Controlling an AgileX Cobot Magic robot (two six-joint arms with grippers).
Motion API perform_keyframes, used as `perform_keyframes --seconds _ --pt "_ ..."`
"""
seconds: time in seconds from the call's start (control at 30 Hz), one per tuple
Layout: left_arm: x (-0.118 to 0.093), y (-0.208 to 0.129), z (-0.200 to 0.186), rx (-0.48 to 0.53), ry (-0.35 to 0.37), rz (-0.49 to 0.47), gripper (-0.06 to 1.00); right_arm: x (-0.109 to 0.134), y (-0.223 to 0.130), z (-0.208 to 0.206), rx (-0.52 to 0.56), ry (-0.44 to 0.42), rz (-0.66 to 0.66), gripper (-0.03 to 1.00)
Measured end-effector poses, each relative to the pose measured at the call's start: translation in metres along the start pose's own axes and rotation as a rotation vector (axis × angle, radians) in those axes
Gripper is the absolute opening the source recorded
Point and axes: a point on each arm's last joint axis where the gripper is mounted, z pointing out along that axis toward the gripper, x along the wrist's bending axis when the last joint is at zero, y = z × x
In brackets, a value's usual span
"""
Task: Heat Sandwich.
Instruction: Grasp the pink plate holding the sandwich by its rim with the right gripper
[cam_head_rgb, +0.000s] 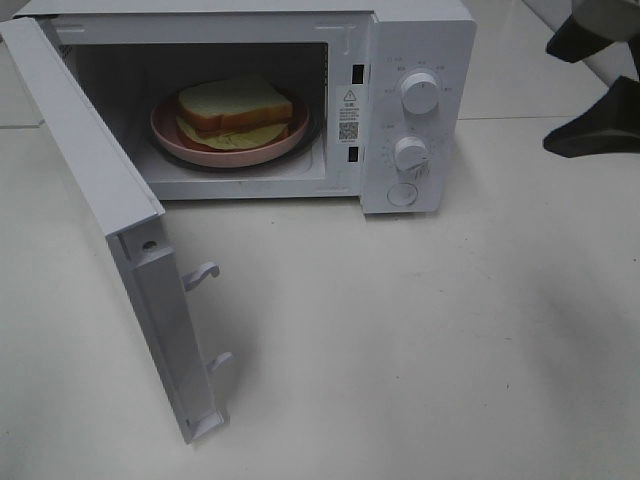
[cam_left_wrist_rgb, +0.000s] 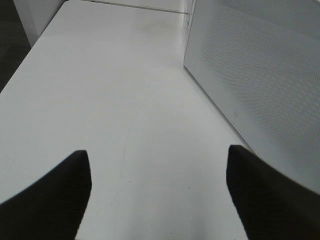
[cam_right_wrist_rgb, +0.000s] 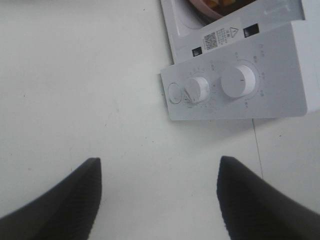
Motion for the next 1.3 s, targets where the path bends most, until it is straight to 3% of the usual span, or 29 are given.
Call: perform_keyframes --seconds 0.27,0.33,0.63,1.17,1.3 --pt "0.000 0.000 0.000 0.000 0.000 0.000 0.71 0.006 0.004 0.014 -0.006 0.116 -0.063 0.66" --pt "0.000 0.000 0.000 0.000 0.000 0.000 0.71 0.011 0.008 0.023 -0.005 0.187 -0.149 0.66" --pt "0.000 0.000 0.000 0.000 0.000 0.000 0.71 0.027 0.029 0.042 -0.039 0.297 -0.389 0.66" --pt "0.000 0.000 0.000 0.000 0.000 0.000 0.71 0.031 0.033 0.052 -0.012 0.325 -0.389 0.66" --pt "0.000 0.000 0.000 0.000 0.000 0.000 0.71 0.029 0.031 0.053 0.019 0.309 -0.421 0.62"
